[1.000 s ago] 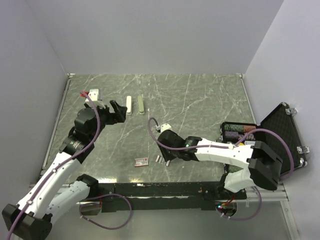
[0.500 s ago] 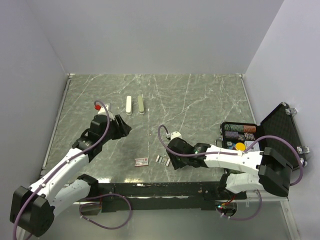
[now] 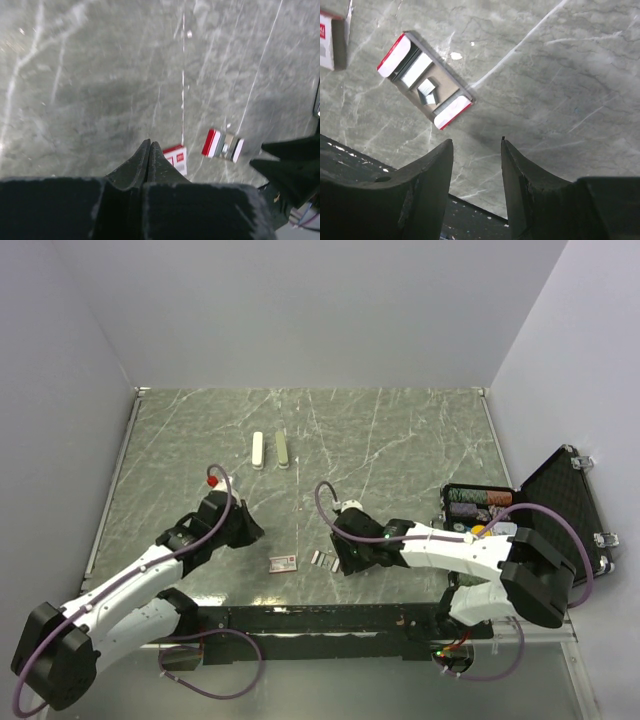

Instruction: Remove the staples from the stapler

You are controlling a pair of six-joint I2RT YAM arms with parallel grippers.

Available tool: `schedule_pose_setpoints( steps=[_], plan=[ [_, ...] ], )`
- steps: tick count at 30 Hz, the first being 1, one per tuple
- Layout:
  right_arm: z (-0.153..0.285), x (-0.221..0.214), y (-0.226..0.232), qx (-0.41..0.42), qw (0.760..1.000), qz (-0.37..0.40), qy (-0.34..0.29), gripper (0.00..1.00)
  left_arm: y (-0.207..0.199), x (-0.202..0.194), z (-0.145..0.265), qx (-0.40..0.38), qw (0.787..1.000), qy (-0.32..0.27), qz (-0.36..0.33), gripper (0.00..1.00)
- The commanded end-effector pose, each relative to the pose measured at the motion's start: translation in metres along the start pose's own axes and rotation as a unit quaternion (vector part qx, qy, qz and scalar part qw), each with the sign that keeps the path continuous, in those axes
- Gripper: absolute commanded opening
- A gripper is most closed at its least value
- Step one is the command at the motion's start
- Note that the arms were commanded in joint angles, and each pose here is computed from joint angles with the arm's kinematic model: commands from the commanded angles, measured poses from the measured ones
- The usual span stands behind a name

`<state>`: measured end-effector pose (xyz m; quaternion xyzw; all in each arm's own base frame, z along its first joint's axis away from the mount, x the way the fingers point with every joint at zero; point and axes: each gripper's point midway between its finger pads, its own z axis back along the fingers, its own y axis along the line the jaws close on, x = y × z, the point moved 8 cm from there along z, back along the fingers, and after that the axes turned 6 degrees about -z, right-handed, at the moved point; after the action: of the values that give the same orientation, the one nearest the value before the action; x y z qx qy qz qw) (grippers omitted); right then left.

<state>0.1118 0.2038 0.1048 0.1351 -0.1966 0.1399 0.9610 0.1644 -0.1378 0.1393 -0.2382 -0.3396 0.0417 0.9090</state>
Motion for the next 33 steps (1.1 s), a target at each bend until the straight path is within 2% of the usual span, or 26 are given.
schedule_pose_setpoints(
  steps=[1, 6, 8, 9, 10, 15, 33],
  plan=[
    [0.007, 0.02, 0.006, 0.028, 0.999, -0.033, -0.019, 0.5, -0.006, -0.013, 0.002, -0.011, 1.0, 0.019, 0.0, 0.01],
    [0.008, 0.03, 0.007, 0.041, 0.998, -0.036, -0.01, 0.49, -0.003, -0.022, 0.003, 0.012, 0.999, 0.026, -0.015, 0.02],
    [0.007, 0.032, 0.012, 0.053, 0.998, -0.029, 0.005, 0.48, -0.004, -0.026, 0.004, 0.023, 0.999, 0.029, -0.023, 0.07],
    [0.006, 0.033, 0.014, 0.056, 0.998, -0.025, 0.012, 0.47, -0.004, -0.027, 0.004, 0.028, 0.999, 0.031, -0.023, 0.06],
    [0.005, 0.033, 0.016, 0.06, 0.998, -0.023, 0.016, 0.47, -0.005, -0.029, 0.004, 0.03, 0.999, 0.034, -0.027, 0.01],
    [0.001, 0.032, 0.018, 0.066, 0.997, -0.018, 0.034, 0.45, -0.005, -0.042, 0.003, 0.059, 0.996, 0.058, -0.033, 0.01],
    [-0.01, 0.023, 0.013, 0.042, 0.997, -0.039, 0.051, 0.45, -0.003, -0.062, 0.001, 0.054, 0.994, 0.093, -0.035, 0.01]
  ],
)
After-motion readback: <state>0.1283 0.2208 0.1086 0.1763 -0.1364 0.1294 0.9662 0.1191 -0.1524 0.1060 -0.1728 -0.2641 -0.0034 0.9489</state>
